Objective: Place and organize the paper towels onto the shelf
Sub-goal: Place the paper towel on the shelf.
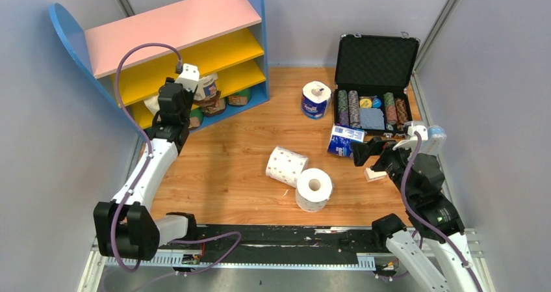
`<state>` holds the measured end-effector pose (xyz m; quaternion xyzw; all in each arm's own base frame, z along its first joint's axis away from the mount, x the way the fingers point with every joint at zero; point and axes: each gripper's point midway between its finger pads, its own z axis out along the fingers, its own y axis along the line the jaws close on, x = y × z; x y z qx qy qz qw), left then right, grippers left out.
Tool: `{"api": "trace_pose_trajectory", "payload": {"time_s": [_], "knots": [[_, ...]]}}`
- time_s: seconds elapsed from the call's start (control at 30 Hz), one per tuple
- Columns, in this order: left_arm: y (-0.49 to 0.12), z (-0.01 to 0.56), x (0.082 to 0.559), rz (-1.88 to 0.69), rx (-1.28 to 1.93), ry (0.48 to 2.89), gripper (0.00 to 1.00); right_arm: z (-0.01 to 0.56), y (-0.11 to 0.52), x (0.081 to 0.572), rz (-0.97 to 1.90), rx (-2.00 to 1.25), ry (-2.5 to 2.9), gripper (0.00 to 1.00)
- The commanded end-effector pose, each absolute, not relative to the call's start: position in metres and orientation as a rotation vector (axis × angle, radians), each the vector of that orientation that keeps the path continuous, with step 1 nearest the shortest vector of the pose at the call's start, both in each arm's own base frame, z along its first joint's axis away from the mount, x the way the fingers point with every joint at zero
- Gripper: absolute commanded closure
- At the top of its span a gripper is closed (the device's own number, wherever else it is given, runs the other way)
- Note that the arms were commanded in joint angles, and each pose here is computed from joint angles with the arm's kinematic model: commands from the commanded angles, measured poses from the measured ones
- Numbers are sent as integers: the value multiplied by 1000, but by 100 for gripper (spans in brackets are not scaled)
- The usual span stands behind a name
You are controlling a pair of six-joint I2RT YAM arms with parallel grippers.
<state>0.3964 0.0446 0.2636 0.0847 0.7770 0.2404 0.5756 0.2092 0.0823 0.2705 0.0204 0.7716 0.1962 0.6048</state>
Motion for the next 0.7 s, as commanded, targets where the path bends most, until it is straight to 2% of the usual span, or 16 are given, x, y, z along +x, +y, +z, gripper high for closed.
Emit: {"api": "trace_pose_trajectory", "payload": {"time_s": [0.0, 0.1, 0.4, 0.67], "knots": [[56, 329, 402, 614, 143, 1593, 44, 283, 82, 210, 468, 50, 1733, 0], [55, 337, 397, 606, 137, 1571, 39, 282, 82, 210, 469, 49, 1735, 0], [53, 351, 385, 555, 86, 1536, 39, 282, 83, 210, 472, 51, 1736, 0], [47, 366, 376, 485, 56, 1520, 32, 282, 84, 209, 476, 49, 1738, 0]]}}
